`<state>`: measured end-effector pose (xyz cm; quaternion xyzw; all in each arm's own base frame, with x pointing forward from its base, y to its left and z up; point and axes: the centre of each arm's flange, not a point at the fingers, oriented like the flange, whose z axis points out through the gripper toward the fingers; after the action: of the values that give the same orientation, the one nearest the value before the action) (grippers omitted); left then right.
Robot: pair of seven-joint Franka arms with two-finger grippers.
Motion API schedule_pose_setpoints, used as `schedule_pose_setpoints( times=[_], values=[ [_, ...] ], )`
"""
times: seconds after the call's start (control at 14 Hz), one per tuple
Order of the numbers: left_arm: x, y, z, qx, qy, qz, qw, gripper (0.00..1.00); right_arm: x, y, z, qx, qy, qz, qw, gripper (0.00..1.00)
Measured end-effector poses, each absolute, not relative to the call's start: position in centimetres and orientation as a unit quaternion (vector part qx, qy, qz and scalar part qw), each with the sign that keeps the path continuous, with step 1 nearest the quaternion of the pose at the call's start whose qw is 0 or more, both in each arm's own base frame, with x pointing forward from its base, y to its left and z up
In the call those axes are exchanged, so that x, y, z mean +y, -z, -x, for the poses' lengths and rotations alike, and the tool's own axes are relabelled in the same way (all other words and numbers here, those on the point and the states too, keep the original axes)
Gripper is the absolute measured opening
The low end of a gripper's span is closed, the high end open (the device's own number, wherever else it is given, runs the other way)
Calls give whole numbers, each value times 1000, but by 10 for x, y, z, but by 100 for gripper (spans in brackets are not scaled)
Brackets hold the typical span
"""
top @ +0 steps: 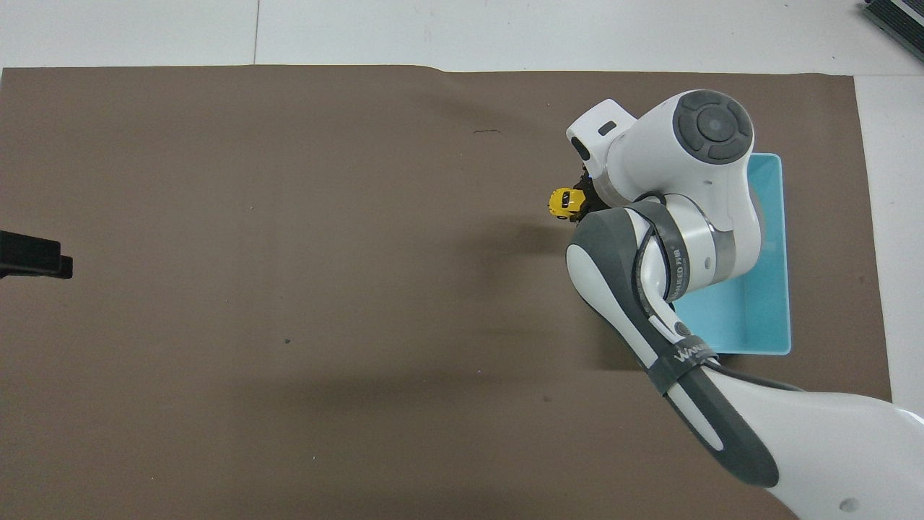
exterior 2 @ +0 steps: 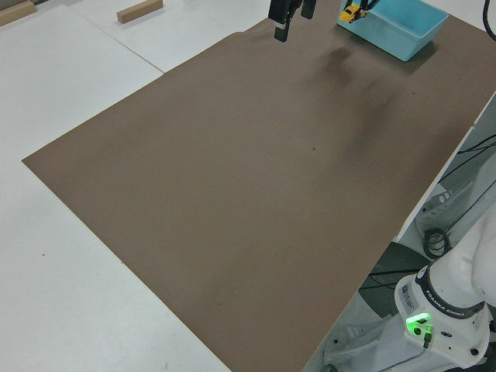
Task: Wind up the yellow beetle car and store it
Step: 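Lift the car with the right gripper and lower it into the box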
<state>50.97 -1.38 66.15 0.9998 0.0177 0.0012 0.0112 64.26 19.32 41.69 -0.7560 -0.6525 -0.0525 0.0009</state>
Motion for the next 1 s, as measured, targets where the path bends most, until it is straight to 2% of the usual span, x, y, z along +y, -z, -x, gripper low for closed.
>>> schedule_pose_setpoints(
  times=[0.57, 1.0],
  values=[
    [-14, -661, -510, 18, -1, -1000, 11, 100, 124, -465, -633, -648, 23, 761, 11, 46],
    [-14, -661, -510, 18, -1, -1000, 11, 100, 47, -452, -619, -680, -8, 733, 32, 46]
  ],
)
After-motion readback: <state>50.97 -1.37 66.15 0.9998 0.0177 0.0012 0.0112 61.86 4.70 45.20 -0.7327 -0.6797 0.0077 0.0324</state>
